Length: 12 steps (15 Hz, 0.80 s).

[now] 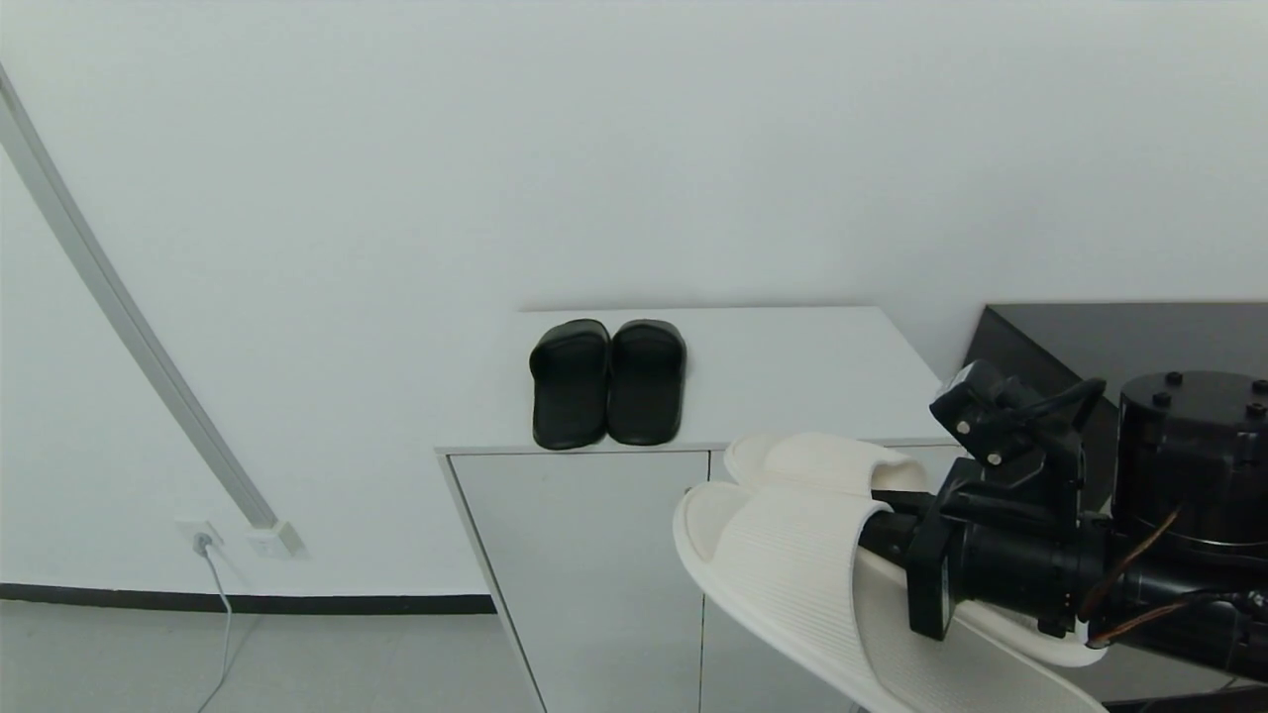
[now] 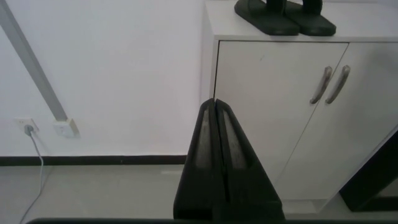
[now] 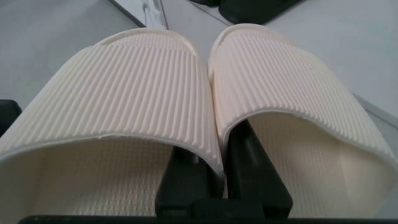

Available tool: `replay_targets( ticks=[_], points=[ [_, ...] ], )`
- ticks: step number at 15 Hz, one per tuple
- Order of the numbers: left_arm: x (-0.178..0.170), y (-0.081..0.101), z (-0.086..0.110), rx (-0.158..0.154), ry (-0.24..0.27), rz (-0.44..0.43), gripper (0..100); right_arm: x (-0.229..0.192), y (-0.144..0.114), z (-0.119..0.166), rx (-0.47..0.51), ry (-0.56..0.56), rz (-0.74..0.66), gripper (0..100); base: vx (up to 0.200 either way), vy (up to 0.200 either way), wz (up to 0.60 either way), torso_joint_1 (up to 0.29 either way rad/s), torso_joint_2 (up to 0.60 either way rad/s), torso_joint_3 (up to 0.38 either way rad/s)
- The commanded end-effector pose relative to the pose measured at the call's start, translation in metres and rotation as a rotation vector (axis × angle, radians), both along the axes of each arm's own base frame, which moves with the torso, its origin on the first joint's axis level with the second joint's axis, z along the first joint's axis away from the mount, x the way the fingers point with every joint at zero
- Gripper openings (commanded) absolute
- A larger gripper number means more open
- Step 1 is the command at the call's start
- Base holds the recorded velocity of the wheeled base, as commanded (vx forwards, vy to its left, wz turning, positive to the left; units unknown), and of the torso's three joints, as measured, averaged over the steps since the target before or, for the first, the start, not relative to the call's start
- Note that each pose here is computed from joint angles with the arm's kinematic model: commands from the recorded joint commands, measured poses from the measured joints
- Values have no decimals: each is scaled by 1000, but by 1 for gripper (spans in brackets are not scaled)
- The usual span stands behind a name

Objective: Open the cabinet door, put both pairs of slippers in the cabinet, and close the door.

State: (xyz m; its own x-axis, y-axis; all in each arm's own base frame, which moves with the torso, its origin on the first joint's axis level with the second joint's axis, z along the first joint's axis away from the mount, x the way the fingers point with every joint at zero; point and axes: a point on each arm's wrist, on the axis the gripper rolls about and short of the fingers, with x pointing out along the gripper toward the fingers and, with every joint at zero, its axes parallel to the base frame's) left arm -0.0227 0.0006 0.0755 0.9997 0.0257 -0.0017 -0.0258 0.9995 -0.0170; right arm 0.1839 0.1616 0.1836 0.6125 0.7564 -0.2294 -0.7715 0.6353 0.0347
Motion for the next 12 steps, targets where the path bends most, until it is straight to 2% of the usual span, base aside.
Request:
replay_targets(
  ticks=[1, 10, 11, 12],
  points=[
    [0, 0, 0, 0, 1, 0, 0, 0, 1, 0, -1, 1, 3, 0, 0, 0, 0, -207, 505, 290],
    [0, 0, 0, 0, 1, -1, 0, -3, 2, -5, -12, 13, 12, 0, 0, 0, 0, -218, 536, 323],
    [0, 0, 0, 0, 1, -1, 100, -3, 2, -5, -13, 14, 14, 0, 0, 0, 0, -183, 500, 315],
    [0, 0, 0, 0, 1, -1, 100, -3, 3, -6, -17, 15, 13, 0, 0, 0, 0, -188, 500, 315]
  ],
)
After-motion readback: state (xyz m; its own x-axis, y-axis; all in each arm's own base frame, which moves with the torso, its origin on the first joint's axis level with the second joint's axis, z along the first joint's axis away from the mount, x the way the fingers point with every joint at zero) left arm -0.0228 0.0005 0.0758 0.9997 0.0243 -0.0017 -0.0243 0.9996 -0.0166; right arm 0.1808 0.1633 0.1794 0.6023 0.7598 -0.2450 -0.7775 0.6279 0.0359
